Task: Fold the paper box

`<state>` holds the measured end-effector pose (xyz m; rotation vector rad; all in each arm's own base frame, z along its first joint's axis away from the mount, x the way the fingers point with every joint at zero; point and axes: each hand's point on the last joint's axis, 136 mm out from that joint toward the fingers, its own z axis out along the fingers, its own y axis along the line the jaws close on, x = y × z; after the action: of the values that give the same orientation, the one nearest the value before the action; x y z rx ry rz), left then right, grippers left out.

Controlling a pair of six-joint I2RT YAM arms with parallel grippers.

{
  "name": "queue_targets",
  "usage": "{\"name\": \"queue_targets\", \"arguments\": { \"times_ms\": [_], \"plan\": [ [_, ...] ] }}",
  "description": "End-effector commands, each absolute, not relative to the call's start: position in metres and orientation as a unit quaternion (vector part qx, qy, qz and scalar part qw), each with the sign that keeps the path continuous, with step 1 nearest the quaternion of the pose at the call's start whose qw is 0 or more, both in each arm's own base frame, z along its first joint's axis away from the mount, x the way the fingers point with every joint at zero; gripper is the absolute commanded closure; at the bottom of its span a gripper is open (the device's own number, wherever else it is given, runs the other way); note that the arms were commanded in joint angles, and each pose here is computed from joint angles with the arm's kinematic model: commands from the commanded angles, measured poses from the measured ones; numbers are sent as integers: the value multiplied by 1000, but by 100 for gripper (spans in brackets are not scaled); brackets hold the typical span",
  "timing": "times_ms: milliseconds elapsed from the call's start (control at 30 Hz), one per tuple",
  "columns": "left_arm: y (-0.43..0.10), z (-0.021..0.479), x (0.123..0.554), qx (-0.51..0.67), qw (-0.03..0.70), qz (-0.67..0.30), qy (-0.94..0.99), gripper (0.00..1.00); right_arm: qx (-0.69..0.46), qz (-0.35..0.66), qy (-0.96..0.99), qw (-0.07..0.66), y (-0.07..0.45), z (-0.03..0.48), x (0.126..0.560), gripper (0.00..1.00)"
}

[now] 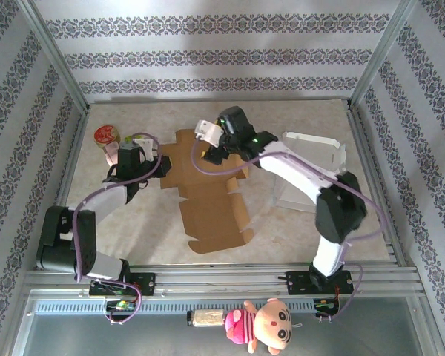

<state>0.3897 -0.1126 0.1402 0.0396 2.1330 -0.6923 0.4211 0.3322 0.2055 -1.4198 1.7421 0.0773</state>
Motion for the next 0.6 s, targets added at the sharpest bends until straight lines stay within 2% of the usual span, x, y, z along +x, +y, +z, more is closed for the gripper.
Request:
{"name": "queue_targets", "arguments": {
  "times_ms": [0, 167, 233, 367, 500, 567],
  "plan": [
    [-126, 171, 386, 136, 518, -233, 811, 100, -672, -41, 632, 383, 329, 190, 437, 13],
    [-126, 171, 375, 167, 533, -199, 805, 100, -698, -114, 603, 369, 329, 182, 470, 13],
    [-123, 170, 373, 167, 538, -190, 804, 100, -706, -107, 605, 353, 326, 174, 468, 18],
    [-119, 169, 373, 162, 541, -177, 806, 100, -698, -79, 621, 348, 321, 167, 457, 51],
    [-119, 171, 374, 161, 544, -177, 804, 100, -678, -32, 638, 364, 322, 171, 444, 66],
    [-120, 173, 376, 160, 546, -178, 803, 100, -671, -16, 645, 365, 325, 173, 440, 81]
  ]
}}
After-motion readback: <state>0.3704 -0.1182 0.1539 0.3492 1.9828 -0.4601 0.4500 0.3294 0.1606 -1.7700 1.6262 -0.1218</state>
